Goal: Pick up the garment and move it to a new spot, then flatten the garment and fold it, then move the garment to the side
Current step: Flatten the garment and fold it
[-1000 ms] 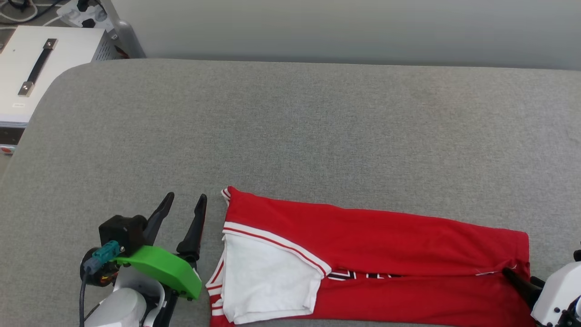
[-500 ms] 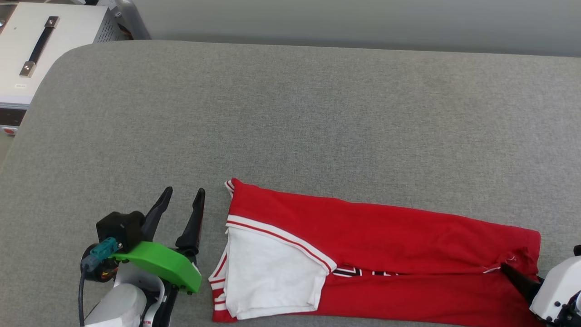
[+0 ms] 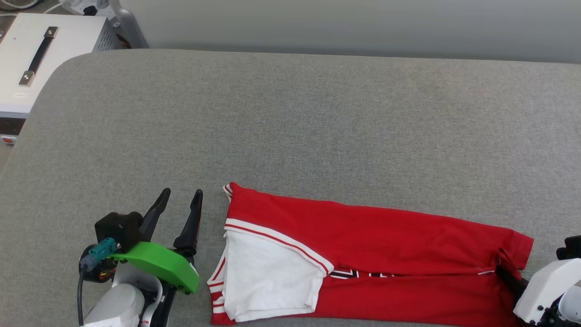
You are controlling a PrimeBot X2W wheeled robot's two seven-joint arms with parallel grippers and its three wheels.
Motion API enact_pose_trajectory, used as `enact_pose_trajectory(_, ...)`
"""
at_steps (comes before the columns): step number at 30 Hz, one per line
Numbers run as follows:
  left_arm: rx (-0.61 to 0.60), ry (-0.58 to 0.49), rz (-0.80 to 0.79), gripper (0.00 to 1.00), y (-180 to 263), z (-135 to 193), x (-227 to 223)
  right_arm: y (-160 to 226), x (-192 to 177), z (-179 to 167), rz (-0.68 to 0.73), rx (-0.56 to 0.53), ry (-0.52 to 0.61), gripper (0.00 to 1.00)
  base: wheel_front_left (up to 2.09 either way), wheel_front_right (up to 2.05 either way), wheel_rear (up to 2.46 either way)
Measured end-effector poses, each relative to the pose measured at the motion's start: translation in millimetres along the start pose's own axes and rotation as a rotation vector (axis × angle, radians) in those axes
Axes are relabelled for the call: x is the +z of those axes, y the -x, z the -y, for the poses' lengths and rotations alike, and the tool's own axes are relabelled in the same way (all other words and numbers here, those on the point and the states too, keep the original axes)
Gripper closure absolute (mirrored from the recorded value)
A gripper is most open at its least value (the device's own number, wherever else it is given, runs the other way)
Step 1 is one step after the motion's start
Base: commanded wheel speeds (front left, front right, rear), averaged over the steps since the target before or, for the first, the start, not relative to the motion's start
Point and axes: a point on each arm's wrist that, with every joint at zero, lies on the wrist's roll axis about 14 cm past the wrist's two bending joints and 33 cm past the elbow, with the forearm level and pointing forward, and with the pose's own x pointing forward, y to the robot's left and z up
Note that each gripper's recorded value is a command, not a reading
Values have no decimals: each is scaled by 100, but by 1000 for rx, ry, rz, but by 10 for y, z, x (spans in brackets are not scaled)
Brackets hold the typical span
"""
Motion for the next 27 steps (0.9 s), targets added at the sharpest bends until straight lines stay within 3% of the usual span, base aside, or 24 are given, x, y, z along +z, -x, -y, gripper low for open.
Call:
enact_pose_trajectory(14,-30,-9,36,0,54,107,120,421,455,619,166,-167,104,100,0,0,0)
enact_pose_trajectory(20,-38,0,41,0,136,158,118,515,467,525,198,-142,116,100,0,0,0)
enact_pose_trajectory(27,-39,11,60,0,225,193,162,609,478,119,249,-36,148,100,0,0,0)
